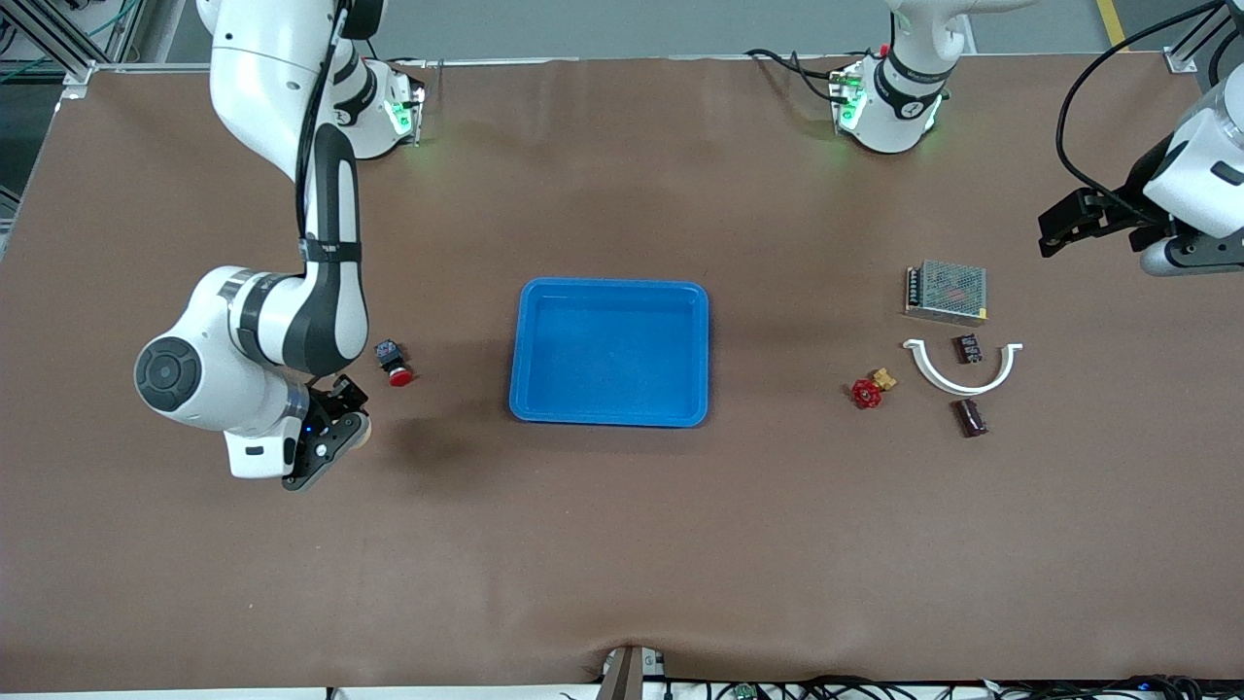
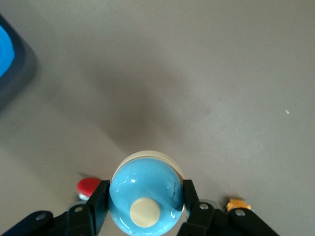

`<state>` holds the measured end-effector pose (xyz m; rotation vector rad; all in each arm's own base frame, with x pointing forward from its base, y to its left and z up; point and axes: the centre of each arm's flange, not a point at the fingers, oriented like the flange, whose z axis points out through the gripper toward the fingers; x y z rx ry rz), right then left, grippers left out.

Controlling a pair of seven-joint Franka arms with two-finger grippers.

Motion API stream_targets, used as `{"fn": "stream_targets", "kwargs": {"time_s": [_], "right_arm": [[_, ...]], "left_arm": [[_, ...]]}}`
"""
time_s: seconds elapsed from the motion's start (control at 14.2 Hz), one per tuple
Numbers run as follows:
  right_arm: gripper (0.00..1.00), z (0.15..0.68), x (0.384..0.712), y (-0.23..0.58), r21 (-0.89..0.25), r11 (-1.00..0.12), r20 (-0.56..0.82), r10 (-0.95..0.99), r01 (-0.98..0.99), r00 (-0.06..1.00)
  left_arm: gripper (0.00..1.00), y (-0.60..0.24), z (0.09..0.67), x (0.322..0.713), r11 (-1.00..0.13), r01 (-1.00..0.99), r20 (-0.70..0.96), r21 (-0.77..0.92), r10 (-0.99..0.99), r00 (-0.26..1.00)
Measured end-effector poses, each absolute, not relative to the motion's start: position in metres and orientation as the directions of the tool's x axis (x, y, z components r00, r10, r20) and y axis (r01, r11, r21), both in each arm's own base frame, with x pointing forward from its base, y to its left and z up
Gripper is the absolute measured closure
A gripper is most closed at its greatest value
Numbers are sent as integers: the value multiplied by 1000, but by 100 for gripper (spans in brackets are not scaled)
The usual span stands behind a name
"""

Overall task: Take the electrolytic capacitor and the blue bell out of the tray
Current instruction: 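Lift the bell out of the tray with the right gripper, then lower the bell beside the red button and open the right gripper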

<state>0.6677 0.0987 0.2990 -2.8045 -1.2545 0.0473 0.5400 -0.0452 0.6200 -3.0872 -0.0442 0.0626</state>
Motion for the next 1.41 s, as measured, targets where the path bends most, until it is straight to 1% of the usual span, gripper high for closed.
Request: {"fn": "stream_targets", "kwargs": {"time_s": [0.42, 0.77, 1.06, 1.41], "right_arm": [[36, 267, 674, 83, -83, -603, 23, 795, 794, 606], [36, 245, 667, 88, -67, -526, 29, 849, 848, 528], [36, 242, 667, 82, -46, -411, 37, 910, 910, 413], [36, 228, 662, 74, -15, -299, 36, 954, 954, 299]], "left_arm": [[0, -45, 619, 540, -998, 27, -41, -54, 29, 999], [0, -45, 619, 540, -998, 27, -42, -54, 29, 999], [0, -45, 618, 540, -998, 27, -45, -55, 29, 999], [0, -45, 617, 540, -998, 27, -47, -55, 30, 998]]}}
